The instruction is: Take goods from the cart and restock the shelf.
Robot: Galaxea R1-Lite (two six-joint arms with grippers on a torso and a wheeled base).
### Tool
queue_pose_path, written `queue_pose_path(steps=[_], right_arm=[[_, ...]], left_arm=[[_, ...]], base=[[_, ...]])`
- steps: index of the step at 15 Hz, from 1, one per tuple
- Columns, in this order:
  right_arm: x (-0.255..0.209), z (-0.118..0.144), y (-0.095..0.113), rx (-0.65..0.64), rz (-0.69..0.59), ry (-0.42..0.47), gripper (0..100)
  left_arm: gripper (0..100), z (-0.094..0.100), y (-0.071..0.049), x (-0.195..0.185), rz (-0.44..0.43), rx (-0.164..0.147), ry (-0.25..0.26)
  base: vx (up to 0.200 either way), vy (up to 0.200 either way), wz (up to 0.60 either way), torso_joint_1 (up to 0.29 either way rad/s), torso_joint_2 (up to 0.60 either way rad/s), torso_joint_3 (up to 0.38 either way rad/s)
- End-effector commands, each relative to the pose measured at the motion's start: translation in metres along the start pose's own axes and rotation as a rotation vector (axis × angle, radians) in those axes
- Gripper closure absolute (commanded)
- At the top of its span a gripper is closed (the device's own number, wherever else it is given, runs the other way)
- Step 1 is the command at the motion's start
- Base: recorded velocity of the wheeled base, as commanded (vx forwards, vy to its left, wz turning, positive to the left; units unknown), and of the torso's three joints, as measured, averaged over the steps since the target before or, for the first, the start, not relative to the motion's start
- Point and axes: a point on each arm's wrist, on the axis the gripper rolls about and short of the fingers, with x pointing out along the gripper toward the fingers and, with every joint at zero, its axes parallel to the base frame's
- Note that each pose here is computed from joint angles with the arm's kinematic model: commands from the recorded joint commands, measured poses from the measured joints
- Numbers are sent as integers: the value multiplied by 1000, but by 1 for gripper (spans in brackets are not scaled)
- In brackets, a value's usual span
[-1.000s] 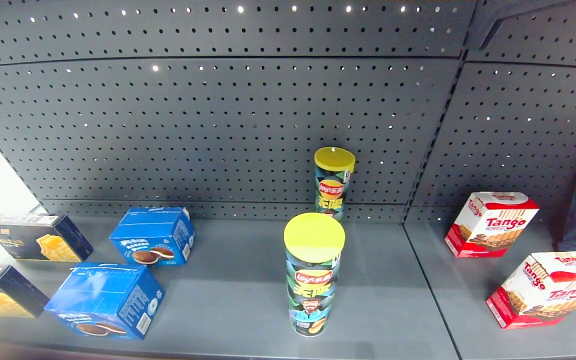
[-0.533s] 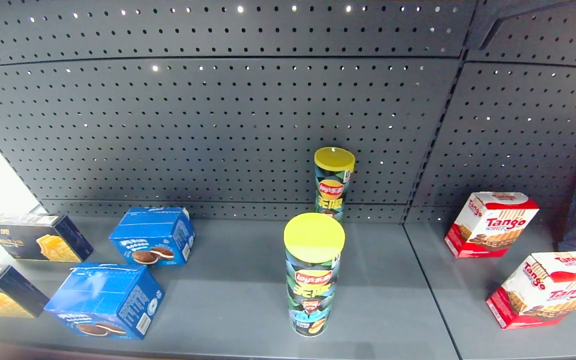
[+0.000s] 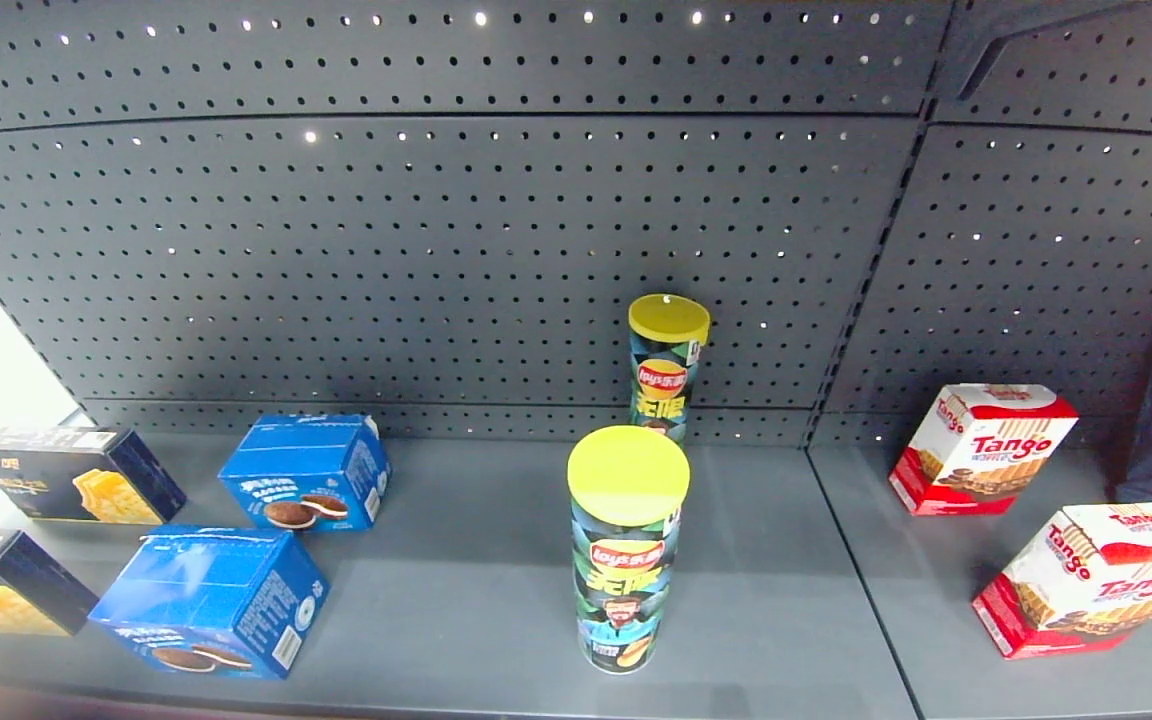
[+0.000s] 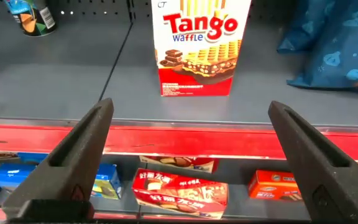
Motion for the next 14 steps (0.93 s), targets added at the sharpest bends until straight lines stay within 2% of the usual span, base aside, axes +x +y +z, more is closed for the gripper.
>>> queue_pose_path(steps=[1, 5, 6, 7, 8, 9, 10, 11, 12, 13, 14], right_arm=[[0, 0, 0, 0, 1, 4, 0], [0, 0, 0, 0, 0, 4, 0], [0, 0, 0, 0, 0, 4, 0], [0, 0, 0, 0, 0, 4, 0], [0, 0, 0, 0, 0, 4, 0], [0, 0, 0, 0, 0, 4, 0], [0, 0, 0, 0, 0, 4, 0], [0, 0, 0, 0, 0, 4, 0], [0, 0, 0, 0, 0, 4, 0], [0, 0, 0, -2, 0, 4, 0], [0, 0, 0, 0, 0, 4, 0]], left_arm=[[0, 0, 0, 0, 1, 0, 1], [0, 0, 0, 0, 1, 0, 1], [0, 0, 0, 0, -26, 15, 6], [0, -1, -3, 0, -132, 66, 9], [0, -1, -3, 0, -151, 89, 9], [0, 1, -4, 0, -184, 156, -13], [0, 21, -7, -4, -284, 262, -97], [0, 36, -8, -5, -346, 310, -116], [0, 51, -10, 4, -406, 348, -68], [0, 72, -12, 19, -489, 353, -16], [0, 82, -14, 28, -533, 350, 14]], base=[[0, 0, 0, 0, 0, 0], [0, 0, 0, 0, 0, 0], [0, 0, 0, 0, 0, 0], [0, 0, 0, 0, 0, 0], [0, 0, 0, 0, 0, 0], [0, 0, 0, 0, 0, 0], [0, 0, 0, 0, 0, 0], [0, 0, 0, 0, 0, 0], [0, 0, 0, 0, 0, 0], [0, 0, 0, 0, 0, 0], [0, 0, 0, 0, 0, 0]])
